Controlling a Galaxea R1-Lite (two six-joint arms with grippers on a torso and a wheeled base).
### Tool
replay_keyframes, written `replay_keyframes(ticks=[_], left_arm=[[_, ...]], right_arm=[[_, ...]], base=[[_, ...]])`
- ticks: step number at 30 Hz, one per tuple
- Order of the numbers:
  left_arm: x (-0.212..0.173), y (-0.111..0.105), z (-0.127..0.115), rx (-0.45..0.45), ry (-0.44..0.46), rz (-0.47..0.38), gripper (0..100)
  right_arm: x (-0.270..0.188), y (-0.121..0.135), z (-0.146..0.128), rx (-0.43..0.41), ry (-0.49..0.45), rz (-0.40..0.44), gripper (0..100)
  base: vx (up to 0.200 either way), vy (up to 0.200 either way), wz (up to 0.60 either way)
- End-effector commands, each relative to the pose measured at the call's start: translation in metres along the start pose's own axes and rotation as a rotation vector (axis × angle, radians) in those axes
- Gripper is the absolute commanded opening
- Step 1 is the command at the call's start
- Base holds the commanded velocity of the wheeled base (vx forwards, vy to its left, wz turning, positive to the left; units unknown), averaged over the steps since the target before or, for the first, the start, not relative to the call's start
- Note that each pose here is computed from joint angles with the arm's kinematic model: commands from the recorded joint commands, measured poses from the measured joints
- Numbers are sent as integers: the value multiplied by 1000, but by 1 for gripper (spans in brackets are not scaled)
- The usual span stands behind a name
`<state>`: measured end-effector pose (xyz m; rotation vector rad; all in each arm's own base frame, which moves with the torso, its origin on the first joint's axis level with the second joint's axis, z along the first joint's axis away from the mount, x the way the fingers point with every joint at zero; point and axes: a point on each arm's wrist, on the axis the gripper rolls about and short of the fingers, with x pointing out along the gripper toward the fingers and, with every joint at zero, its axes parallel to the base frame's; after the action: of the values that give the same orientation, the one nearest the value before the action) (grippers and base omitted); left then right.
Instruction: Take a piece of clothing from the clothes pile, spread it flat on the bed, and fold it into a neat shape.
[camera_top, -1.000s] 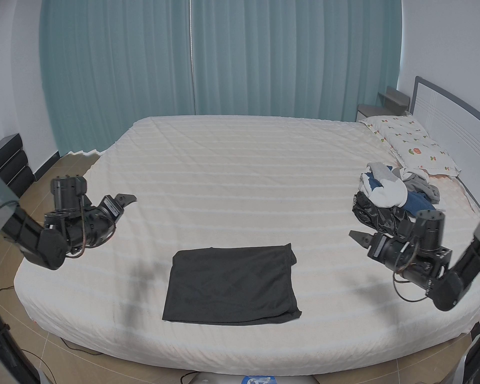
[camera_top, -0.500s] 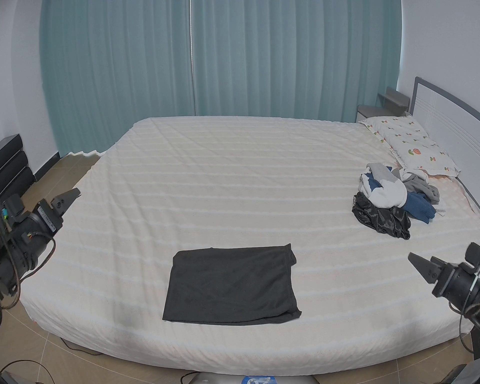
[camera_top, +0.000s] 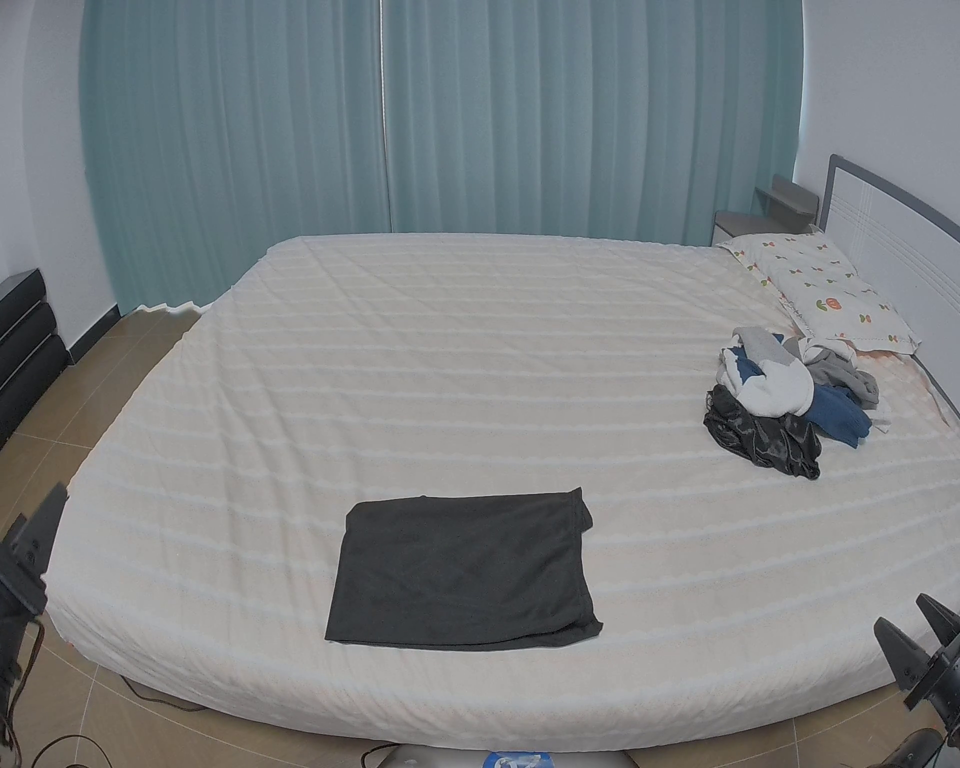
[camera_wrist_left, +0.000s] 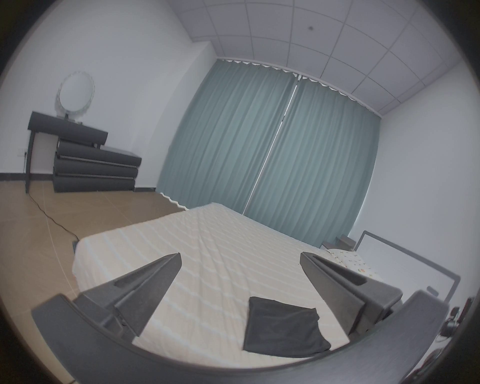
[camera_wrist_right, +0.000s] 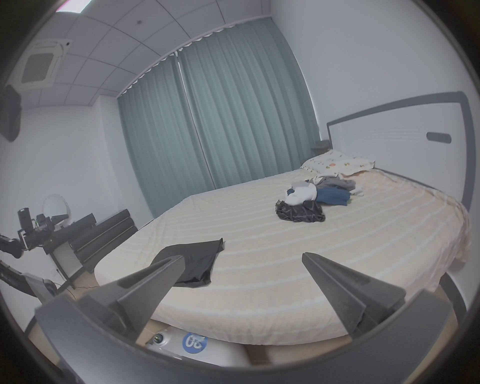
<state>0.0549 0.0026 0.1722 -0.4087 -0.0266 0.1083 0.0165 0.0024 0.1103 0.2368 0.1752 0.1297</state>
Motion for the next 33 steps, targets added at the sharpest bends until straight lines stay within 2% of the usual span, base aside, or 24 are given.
replay_keyframes(ticks=[1,2,4,5,6,7,10,14,17,21,23,26,30,33], left_arm=[[-71,28,-43,131,-172,15,100],[-78,32,-51,178,-179,13,100],[-82,37,-61,223,-160,20,100],[-82,37,-61,223,-160,20,100],[-80,42,-71,252,-128,31,100],[-78,43,-75,256,-108,38,100],[-78,46,-81,249,-52,58,100],[-78,46,-81,264,-55,58,100],[-78,46,-81,298,-48,48,100],[-78,45,-83,344,-21,-8,100],[-78,45,-86,385,18,-42,100],[-78,45,-86,411,19,-51,100],[-78,45,-86,407,21,-51,100],[-78,45,-86,408,21,-51,100]], right_arm=[[-28,-7,-30,-113,-107,-65,100],[-30,-6,-31,-177,-135,-111,100],[-36,-5,-34,-251,-196,-143,100],[-36,-5,-34,-251,-196,-143,100],[-36,-5,-34,-305,-205,-161,100],[-36,-6,-34,-315,-207,-168,100],[-36,-6,-35,-290,-204,-170,100],[-36,-5,-34,-238,-208,-146,100],[-35,-4,-35,-243,-202,-72,100],[-34,-2,-34,-316,-230,9,100],[-34,-1,-34,-351,-229,22,100],[-34,-2,-34,-377,-229,8,100],[-35,-3,-36,-352,-187,-24,100],[-35,-2,-34,-406,-205,-39,100]], base=[[0,0,0],[0,0,0],[0,0,0],[0,0,0],[0,0,0],[0,0,0],[0,0,0],[0,0,0],[0,0,0],[0,0,0],[0,0,0],[0,0,0],[0,0,0],[0,0,0]])
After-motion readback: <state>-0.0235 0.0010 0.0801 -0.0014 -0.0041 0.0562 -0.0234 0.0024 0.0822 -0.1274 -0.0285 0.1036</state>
